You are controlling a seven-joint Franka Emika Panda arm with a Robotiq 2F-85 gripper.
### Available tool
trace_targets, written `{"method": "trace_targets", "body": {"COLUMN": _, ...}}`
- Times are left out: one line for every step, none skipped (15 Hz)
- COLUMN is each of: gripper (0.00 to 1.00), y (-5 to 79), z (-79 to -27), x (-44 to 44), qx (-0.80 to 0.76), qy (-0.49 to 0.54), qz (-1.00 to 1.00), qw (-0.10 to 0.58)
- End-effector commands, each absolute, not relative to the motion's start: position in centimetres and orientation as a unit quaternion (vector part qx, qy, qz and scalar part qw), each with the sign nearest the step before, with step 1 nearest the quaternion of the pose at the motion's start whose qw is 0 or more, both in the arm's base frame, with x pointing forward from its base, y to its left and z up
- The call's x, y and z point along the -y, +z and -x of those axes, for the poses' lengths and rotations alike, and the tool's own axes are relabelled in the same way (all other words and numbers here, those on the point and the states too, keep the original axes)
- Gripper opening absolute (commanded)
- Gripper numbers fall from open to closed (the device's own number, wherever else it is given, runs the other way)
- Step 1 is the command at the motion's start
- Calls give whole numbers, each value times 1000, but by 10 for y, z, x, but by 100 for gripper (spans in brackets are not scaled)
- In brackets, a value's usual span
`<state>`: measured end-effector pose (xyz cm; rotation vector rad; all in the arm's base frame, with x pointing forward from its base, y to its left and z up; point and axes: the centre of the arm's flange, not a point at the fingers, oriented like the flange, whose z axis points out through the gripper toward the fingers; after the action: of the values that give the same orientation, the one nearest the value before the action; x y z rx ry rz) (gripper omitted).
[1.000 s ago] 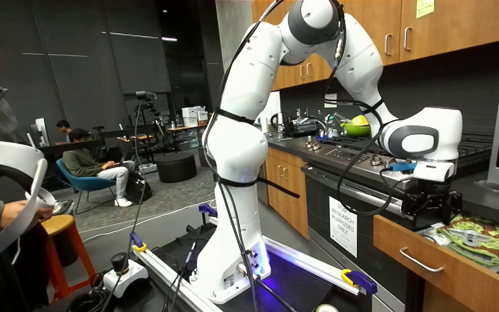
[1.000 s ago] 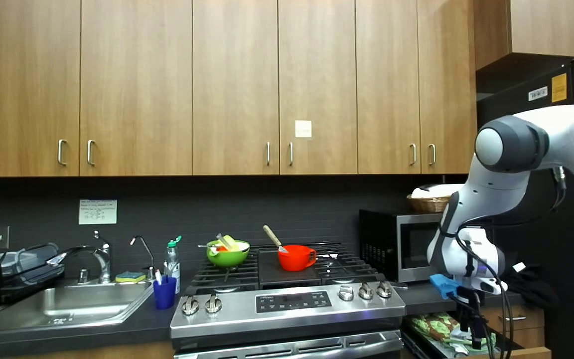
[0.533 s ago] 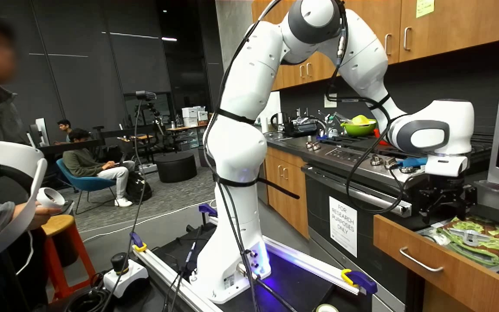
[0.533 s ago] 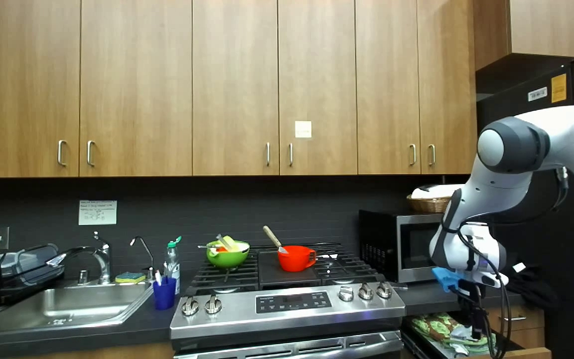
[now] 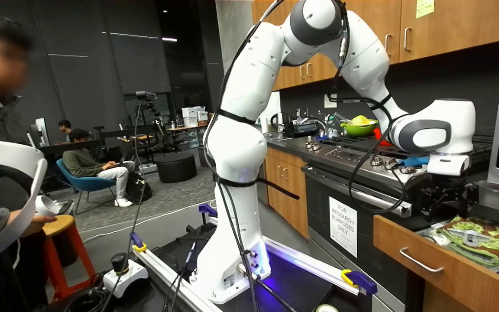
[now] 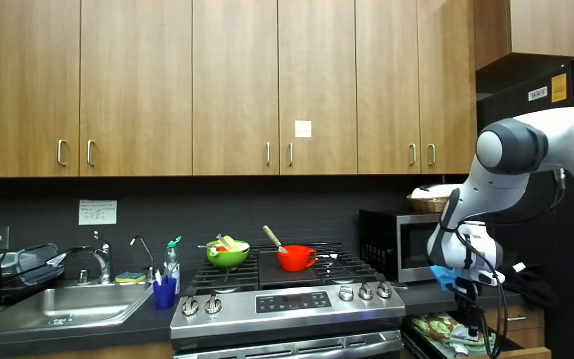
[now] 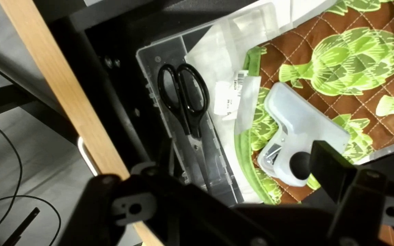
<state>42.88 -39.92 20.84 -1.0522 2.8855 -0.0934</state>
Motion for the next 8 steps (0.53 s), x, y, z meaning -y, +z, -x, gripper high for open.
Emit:
{"method": "trace_targets", "body": {"gripper": 100, "y": 193, "z": -430, "x": 399, "qx": -933, "qy": -29, "qz": 358, "qw": 25}}
{"method": "trace_targets", "body": {"gripper": 100, "y": 188, "z": -430, "x": 399, "qx": -932, "qy": -28, "qz": 361, "qw": 21}}
{"method": "trace_targets", "body": {"gripper": 100, "y": 185, "z": -430, "x": 402, "qx": -932, "qy": -26, "qz": 360, "qw": 20}}
{"method": "trace_targets", "body": {"gripper": 100, "y": 183, "z": -431, "x": 404, "qx": -933, "qy": -24, "qz": 358, "qw": 20}}
{"method": "trace_targets", "body": {"gripper": 100, "y": 182, "z": -432, "x": 407, "qx": -934, "qy": -23, "qz": 355, "qw": 22}}
{"method": "trace_targets", "body": {"gripper": 100, "y": 181, "z": -434, "x": 411, "qx": -936, "qy": -22, "qz": 351, "qw": 24}}
{"method": "trace_targets", "body": {"gripper": 100, "y": 182, "z": -437, "x": 415, "qx": -937, "qy": -22, "qz": 348, "qw": 26}}
{"method": "trace_targets", "body": {"gripper": 100, "y": 183, "z": -441, "x": 419, "qx": -937, "qy": -24, "qz": 347, "qw": 29}}
